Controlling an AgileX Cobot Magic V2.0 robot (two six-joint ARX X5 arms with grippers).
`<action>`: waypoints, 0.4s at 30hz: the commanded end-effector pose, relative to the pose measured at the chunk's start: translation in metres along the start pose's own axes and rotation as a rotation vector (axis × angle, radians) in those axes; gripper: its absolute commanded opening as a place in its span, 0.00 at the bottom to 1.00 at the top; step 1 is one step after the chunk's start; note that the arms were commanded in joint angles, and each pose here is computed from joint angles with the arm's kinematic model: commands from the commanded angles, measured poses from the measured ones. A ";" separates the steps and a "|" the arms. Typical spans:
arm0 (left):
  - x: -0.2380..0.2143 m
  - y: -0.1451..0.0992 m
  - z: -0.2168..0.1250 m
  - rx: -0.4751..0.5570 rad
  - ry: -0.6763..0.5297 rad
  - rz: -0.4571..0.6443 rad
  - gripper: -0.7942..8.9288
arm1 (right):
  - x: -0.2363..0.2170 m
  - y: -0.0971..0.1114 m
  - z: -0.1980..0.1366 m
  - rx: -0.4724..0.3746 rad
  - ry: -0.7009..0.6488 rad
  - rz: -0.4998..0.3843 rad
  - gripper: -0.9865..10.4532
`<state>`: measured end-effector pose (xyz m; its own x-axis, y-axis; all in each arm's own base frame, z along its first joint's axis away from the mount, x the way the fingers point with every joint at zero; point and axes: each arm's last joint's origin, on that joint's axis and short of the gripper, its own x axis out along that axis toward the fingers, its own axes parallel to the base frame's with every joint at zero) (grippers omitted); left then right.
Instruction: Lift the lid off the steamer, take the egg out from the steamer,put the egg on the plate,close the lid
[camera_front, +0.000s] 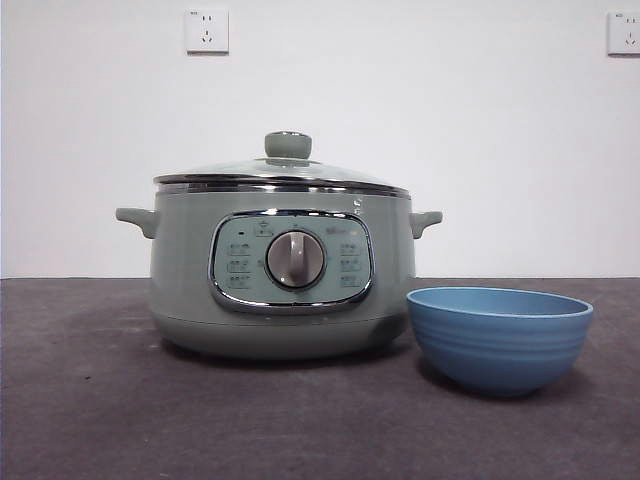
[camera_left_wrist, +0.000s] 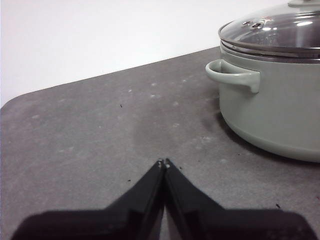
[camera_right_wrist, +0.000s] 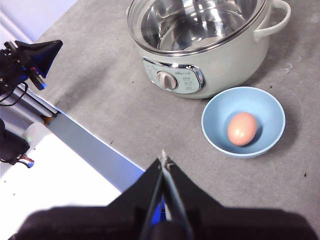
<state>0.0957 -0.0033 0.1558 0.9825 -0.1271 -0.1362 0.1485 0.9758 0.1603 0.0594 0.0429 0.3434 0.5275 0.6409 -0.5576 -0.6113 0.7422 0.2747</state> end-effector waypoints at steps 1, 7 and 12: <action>0.001 -0.001 -0.007 -0.030 0.036 -0.002 0.08 | 0.000 0.000 0.001 -0.007 -0.006 0.000 0.09; 0.001 -0.001 -0.008 -0.059 0.042 -0.004 0.08 | 0.000 0.000 0.001 -0.007 -0.006 0.000 0.09; 0.001 -0.001 -0.008 -0.059 0.041 -0.003 0.08 | 0.000 0.000 0.001 -0.007 -0.006 0.000 0.09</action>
<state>0.0952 -0.0033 0.1521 0.9778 -0.1272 -0.1665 0.1470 0.9827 0.1130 0.0594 0.0429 0.3434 0.5275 0.6409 -0.5576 -0.6113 0.7422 0.2747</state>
